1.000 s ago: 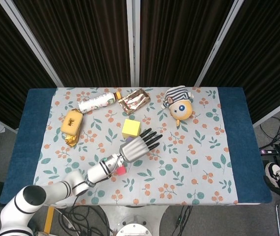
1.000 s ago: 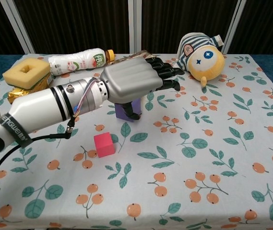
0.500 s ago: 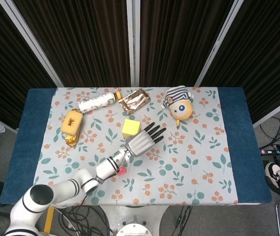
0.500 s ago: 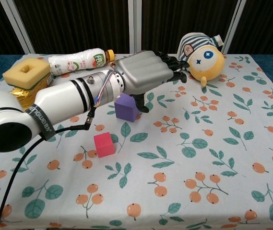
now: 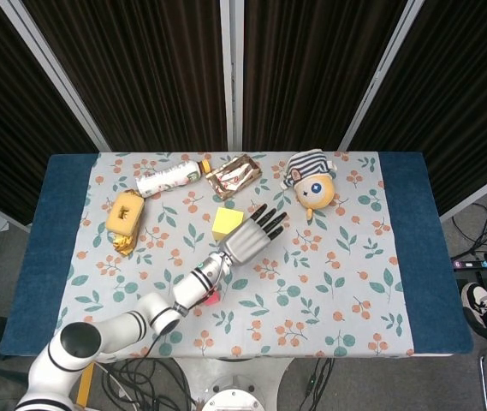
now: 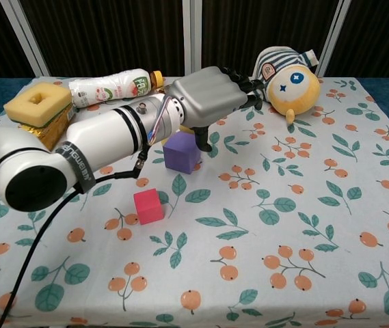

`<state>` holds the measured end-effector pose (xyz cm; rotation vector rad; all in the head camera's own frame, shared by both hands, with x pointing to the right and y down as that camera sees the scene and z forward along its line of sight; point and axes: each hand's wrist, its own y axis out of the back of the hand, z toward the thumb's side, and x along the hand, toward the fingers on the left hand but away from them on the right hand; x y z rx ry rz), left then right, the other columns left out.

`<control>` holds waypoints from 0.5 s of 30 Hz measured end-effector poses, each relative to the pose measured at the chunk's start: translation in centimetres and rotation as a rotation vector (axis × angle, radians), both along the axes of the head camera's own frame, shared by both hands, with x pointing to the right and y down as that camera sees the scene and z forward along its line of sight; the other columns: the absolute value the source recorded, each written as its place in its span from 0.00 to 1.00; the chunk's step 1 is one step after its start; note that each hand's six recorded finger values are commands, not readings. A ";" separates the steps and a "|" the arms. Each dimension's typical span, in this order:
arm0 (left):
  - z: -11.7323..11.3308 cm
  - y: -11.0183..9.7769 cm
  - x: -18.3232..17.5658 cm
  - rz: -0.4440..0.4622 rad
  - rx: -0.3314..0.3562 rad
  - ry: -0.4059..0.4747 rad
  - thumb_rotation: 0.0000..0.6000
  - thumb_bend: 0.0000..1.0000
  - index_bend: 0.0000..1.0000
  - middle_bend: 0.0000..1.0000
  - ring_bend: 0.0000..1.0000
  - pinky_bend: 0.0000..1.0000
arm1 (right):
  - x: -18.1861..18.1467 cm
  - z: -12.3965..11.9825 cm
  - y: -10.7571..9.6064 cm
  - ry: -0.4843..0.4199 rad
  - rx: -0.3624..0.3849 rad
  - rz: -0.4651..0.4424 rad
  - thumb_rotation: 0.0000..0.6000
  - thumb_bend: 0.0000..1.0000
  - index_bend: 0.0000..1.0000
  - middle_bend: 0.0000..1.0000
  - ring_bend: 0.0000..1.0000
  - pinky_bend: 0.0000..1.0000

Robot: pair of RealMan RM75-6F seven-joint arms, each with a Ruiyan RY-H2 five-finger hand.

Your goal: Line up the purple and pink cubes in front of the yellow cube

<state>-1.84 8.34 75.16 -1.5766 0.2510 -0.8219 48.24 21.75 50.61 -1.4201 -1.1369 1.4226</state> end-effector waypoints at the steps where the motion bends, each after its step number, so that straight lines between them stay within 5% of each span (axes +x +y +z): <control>1: 0.0 -0.1 0.0 0.001 0.005 -0.006 1.00 0.01 0.22 0.07 0.09 0.12 | 0.0 0.0 0.0 0.000 0.000 0.001 1.00 0.14 0.00 0.07 0.00 0.11; 15: 0.8 -1.0 -1.7 -0.005 0.035 -0.065 1.00 0.01 0.22 0.07 0.09 0.12 | 0.2 -0.1 0.1 0.001 0.004 0.003 1.00 0.14 0.00 0.07 0.00 0.11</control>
